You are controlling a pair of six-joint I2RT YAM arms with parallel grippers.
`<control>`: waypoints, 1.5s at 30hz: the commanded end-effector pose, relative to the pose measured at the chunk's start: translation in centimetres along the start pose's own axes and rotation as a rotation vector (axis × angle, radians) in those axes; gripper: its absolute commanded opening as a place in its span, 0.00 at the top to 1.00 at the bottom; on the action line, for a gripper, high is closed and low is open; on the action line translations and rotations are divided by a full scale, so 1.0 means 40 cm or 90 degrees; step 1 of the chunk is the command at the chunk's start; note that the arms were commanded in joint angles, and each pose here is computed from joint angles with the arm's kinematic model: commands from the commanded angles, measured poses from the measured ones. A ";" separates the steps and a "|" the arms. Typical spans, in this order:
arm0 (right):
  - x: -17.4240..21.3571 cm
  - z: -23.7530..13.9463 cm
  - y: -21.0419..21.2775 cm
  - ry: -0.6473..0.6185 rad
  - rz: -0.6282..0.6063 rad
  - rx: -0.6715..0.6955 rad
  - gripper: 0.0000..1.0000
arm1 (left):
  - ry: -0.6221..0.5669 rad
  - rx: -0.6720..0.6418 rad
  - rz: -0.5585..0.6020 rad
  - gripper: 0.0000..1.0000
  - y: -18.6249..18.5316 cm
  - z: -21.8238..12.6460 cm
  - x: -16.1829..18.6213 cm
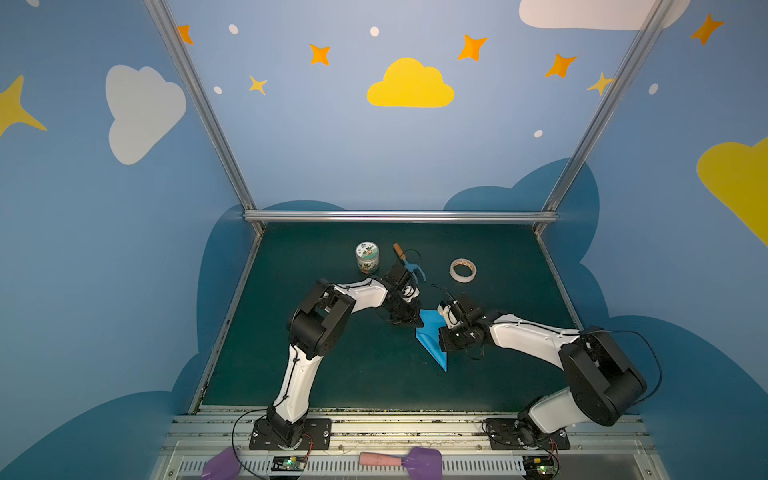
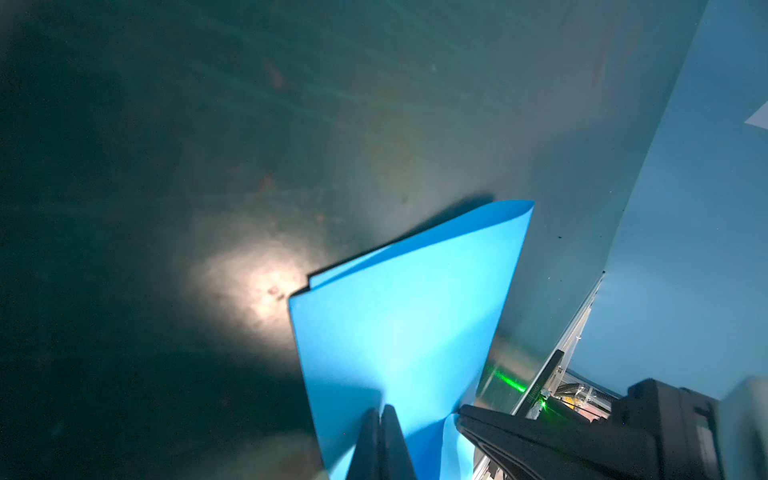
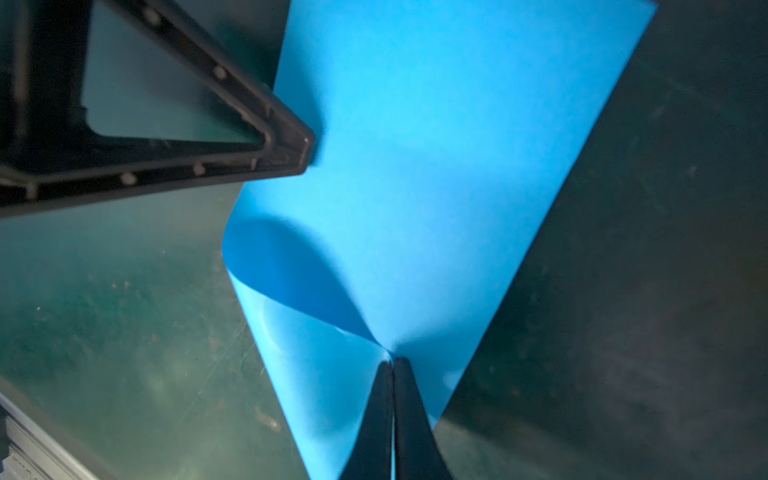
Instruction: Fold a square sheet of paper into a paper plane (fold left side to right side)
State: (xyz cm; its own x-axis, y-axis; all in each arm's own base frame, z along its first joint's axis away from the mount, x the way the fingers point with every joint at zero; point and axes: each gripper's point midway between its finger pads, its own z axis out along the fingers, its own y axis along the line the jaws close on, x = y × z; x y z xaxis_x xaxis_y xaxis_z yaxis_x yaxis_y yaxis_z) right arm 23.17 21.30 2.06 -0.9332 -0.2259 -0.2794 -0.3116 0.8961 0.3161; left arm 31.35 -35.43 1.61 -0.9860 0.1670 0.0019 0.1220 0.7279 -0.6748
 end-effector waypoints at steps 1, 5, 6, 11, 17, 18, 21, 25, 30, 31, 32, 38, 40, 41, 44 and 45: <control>-0.006 0.007 0.002 0.003 -0.002 -0.008 1.00 | 0.028 -0.061 -0.031 0.96 0.076 0.023 0.044; -0.010 0.010 0.001 0.006 0.001 -0.011 1.00 | 0.028 -0.060 -0.031 0.96 0.075 0.023 0.045; -0.013 0.009 0.001 0.004 0.002 -0.011 1.00 | 0.029 -0.059 -0.031 0.96 0.074 0.023 0.045; -0.018 0.011 -0.002 0.004 0.004 -0.011 1.00 | 0.029 -0.058 -0.032 0.96 0.075 0.023 0.046; -0.023 0.015 -0.011 0.006 0.011 -0.009 1.00 | 0.030 -0.055 -0.030 0.96 0.073 0.024 0.047; -0.024 0.016 -0.012 0.006 0.012 -0.009 1.00 | 0.030 -0.056 -0.031 0.96 0.074 0.025 0.048; -0.024 0.017 -0.016 0.007 0.016 -0.009 1.00 | 0.031 -0.056 -0.032 0.96 0.074 0.026 0.050; -0.023 0.021 -0.023 0.010 0.022 -0.006 1.00 | 0.031 -0.055 -0.031 0.96 0.075 0.026 0.050; -0.008 0.026 -0.036 0.018 0.034 0.000 1.00 | 0.031 -0.055 -0.031 0.96 0.074 0.025 0.052; -0.004 0.027 -0.038 0.020 0.036 0.001 1.00 | 0.031 -0.056 -0.032 0.96 0.076 0.025 0.052; -0.002 0.027 -0.040 0.021 0.039 0.002 1.00 | 0.031 -0.055 -0.031 0.96 0.075 0.025 0.052; 0.009 0.020 -0.046 0.016 0.052 0.006 1.00 | 0.030 -0.055 -0.033 0.96 0.076 0.024 0.053; 0.009 0.016 -0.046 0.013 0.055 0.006 1.00 | 0.030 -0.055 -0.033 0.96 0.076 0.025 0.053; 0.008 0.015 -0.046 0.011 0.055 0.006 1.00 | 0.030 -0.055 -0.033 0.96 0.076 0.026 0.053; 0.009 0.014 -0.047 0.012 0.056 0.008 1.00 | 0.031 -0.056 -0.033 0.96 0.077 0.026 0.056; 0.010 0.015 -0.049 0.013 0.056 0.010 1.00 | 0.031 -0.056 -0.033 0.96 0.076 0.025 0.056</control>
State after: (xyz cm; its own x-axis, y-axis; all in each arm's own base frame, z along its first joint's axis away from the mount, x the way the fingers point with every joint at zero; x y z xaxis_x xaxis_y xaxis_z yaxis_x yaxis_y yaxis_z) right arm 23.94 21.26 1.78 -0.9520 -0.1688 -0.2554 -0.2585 0.8903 0.3749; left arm 31.26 -35.45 1.58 -0.9856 0.1692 -0.0041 0.1260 0.7175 -0.6851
